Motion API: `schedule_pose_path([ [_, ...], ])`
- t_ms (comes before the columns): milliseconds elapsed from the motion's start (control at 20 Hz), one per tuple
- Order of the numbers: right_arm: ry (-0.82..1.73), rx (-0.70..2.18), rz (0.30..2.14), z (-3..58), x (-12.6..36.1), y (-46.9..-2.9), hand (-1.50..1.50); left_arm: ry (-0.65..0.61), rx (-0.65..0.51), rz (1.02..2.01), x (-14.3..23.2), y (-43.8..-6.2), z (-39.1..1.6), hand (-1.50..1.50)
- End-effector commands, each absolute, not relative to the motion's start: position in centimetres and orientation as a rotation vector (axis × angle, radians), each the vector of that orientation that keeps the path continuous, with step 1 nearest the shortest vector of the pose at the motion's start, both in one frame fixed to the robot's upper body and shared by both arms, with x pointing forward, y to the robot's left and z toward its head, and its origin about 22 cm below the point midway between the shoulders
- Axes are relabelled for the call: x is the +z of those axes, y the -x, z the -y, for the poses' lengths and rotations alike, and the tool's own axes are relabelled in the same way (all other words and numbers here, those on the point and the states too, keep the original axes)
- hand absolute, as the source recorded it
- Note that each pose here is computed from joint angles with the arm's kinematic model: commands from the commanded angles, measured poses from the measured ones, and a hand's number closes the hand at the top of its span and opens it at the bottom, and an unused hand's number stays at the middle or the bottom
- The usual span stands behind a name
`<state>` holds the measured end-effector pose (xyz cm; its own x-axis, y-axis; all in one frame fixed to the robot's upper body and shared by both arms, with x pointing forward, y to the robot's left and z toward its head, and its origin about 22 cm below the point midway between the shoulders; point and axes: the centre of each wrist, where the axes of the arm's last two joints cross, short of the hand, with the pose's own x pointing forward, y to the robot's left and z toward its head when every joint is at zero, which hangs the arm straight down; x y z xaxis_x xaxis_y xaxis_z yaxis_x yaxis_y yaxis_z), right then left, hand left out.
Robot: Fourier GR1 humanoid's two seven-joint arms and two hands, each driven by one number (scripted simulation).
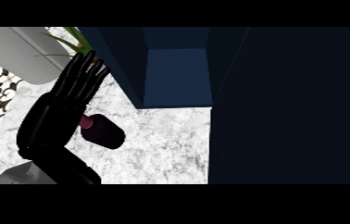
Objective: Pick up the wine, place it into the cabinet and close the cabinet
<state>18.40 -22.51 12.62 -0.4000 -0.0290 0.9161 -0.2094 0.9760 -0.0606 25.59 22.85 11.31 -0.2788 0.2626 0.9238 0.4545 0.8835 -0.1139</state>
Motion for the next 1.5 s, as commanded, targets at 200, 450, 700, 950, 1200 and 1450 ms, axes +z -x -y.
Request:
schedule_pose_path([
  [200,-0.246,0.233,1.927,24.8,15.8,-15.6,-1.5,0.709,-0.173,1.73,13.6,-27.8,-21.7,-1.5],
  [450,-0.242,0.219,1.902,26.5,15.1,-15.9,-1.5,0.704,-0.192,1.753,14.3,-26.9,-22.4,-1.5],
  [700,-0.224,0.208,1.908,25.1,14.8,-14.0,-1.5,0.713,-0.181,1.731,13.7,-26.4,-22.1,-1.5],
  [950,-0.229,0.215,1.915,23.5,15.3,-14.4,-1.5,0.675,-0.196,1.751,13.2,-24.4,-23.0,-1.5],
  [1200,-0.245,0.217,1.907,24.1,15.7,-14.0,-1.5,0.653,-0.181,1.746,12.7,-25.0,-22.8,-1.5],
  [1450,-0.23,0.203,1.903,23.8,16.2,-14.8,-1.5,0.612,-0.191,1.735,11.6,-23.2,-25.4,-1.5],
])
